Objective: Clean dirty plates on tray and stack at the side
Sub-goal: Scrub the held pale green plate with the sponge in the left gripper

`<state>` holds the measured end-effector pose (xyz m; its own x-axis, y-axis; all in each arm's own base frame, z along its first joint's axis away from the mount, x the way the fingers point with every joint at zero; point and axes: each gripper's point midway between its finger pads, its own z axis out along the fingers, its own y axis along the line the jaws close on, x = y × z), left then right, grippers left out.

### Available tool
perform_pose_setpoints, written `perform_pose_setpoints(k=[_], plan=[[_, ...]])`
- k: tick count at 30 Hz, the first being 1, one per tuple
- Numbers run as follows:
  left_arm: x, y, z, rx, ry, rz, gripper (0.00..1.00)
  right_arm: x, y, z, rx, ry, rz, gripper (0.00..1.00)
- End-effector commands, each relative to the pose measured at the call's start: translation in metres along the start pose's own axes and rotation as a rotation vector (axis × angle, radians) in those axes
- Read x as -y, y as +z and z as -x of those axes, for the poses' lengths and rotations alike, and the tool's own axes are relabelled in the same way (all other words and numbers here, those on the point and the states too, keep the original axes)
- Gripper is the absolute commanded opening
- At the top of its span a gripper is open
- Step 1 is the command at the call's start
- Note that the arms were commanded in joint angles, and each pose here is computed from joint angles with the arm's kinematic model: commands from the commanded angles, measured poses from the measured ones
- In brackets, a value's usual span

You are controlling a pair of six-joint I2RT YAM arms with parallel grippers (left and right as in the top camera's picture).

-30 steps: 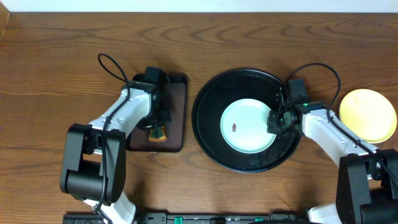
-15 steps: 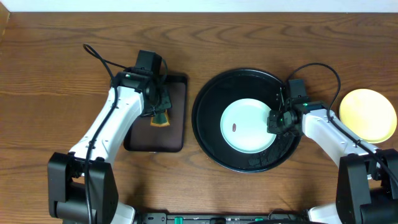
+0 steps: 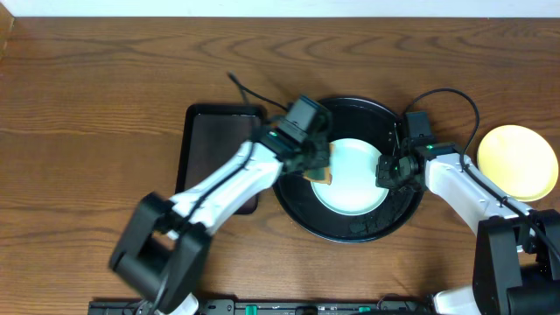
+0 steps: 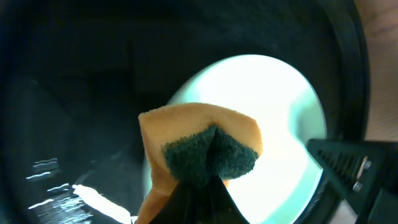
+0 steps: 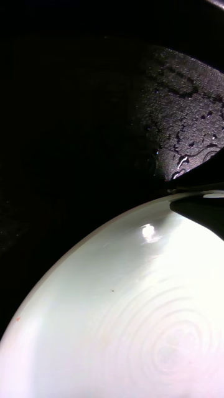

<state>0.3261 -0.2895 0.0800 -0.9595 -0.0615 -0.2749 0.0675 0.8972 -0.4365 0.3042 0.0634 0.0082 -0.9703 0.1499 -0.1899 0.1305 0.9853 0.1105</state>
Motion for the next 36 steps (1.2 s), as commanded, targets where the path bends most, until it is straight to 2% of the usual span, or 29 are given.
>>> perform_pose_setpoints(k=[1,5,10,13,16,19,25,28,36], plan=[[0.028,0.029,-0.021,-0.081,-0.094,-0.092,0.07,0.005,0.001,0.001,0.003,0.02,-0.026,0.01],[0.057,0.04,-0.024,-0.072,-0.044,-0.186,0.07,0.005,0.001,0.001,0.003,0.02,-0.025,0.01],[0.057,0.05,-0.033,-0.071,-0.031,-0.156,0.07,0.005,0.001,0.001,0.003,0.02,-0.025,0.01],[0.033,0.067,-0.039,-0.077,-0.044,-0.057,0.07,0.004,0.001,0.0,0.001,0.02,-0.018,0.01],[-0.011,0.085,-0.049,-0.085,-0.057,0.131,0.07,0.003,0.001,0.0,-0.002,0.02,-0.012,0.01],[-0.032,0.095,-0.051,-0.078,0.004,0.213,0.07,0.004,0.001,-0.002,-0.008,0.019,-0.014,0.01],[-0.06,0.088,-0.034,0.016,0.106,0.373,0.07,0.005,0.001,-0.004,-0.02,0.02,-0.019,0.01],[-0.076,0.08,-0.019,0.077,0.203,0.482,0.07,0.005,0.001,-0.007,-0.029,0.02,-0.022,0.01],[-0.095,0.057,0.003,0.168,0.261,0.666,0.07,0.006,0.001,-0.009,-0.038,0.021,-0.025,0.01]])
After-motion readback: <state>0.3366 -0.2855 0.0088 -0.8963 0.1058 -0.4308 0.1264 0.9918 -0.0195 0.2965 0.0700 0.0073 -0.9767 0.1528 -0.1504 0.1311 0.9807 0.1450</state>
